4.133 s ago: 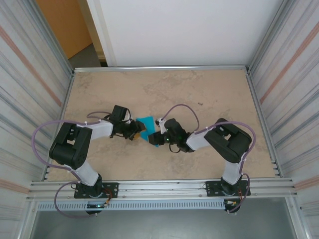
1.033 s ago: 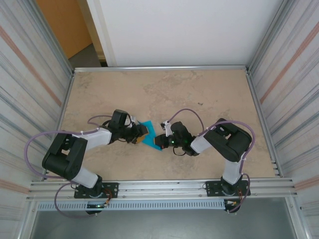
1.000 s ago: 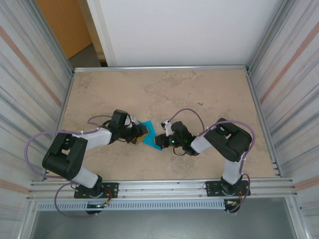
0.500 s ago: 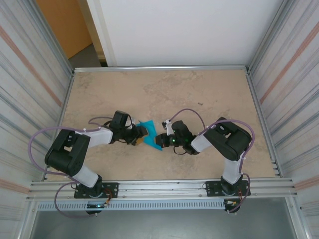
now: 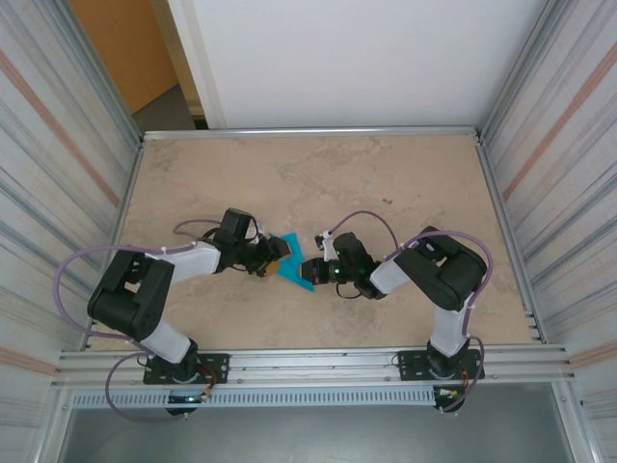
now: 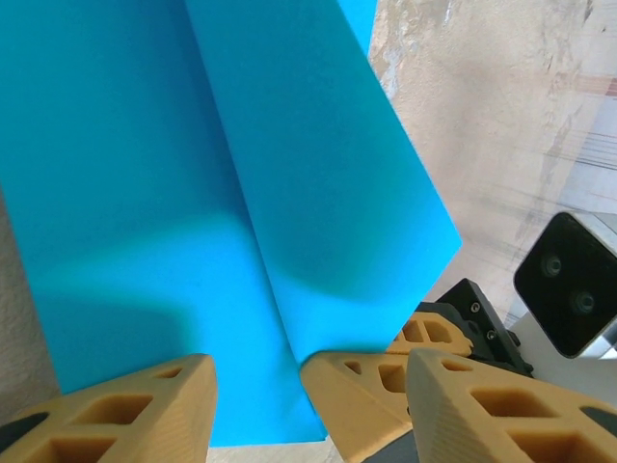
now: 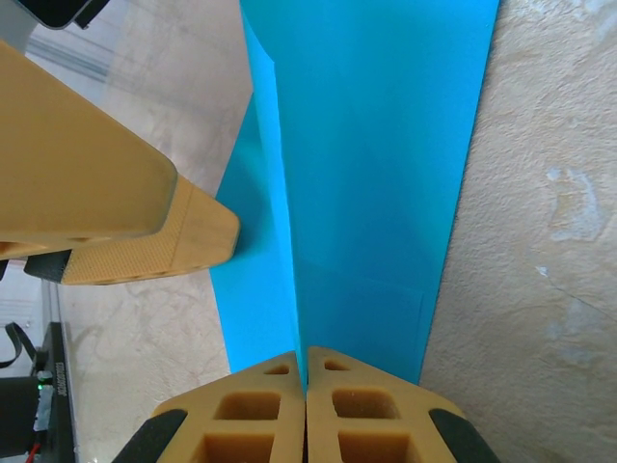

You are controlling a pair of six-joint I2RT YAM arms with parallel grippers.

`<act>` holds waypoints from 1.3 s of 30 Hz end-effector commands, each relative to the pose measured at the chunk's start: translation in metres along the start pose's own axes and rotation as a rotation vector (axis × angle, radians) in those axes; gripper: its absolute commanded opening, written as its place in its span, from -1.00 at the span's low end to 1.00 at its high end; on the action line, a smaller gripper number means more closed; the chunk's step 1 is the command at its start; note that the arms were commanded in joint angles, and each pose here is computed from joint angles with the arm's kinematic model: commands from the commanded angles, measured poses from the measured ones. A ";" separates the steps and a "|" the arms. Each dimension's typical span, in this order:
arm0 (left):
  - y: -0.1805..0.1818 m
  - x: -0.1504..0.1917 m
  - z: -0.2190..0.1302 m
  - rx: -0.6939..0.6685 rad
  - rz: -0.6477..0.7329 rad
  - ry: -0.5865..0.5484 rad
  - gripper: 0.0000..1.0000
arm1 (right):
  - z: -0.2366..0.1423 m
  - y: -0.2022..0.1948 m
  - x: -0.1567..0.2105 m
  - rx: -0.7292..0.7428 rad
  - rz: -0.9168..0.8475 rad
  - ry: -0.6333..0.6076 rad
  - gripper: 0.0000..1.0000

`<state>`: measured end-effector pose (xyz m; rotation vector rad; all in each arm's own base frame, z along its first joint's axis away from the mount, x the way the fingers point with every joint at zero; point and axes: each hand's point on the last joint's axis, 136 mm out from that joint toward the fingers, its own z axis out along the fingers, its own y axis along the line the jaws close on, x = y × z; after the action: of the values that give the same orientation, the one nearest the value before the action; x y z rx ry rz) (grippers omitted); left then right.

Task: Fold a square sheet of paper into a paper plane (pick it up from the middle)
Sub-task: Fourth fold the wing at the center of the table.

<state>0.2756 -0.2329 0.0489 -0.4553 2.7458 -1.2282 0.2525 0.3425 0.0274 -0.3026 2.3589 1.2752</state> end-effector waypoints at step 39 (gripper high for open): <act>0.017 0.003 0.010 -0.205 0.058 0.008 0.52 | 0.003 -0.013 0.012 0.038 0.084 0.062 -0.82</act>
<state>0.2793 -0.2357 0.0390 -0.3919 2.8315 -0.9995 0.2524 0.3434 0.0276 -0.2775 2.3804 1.2985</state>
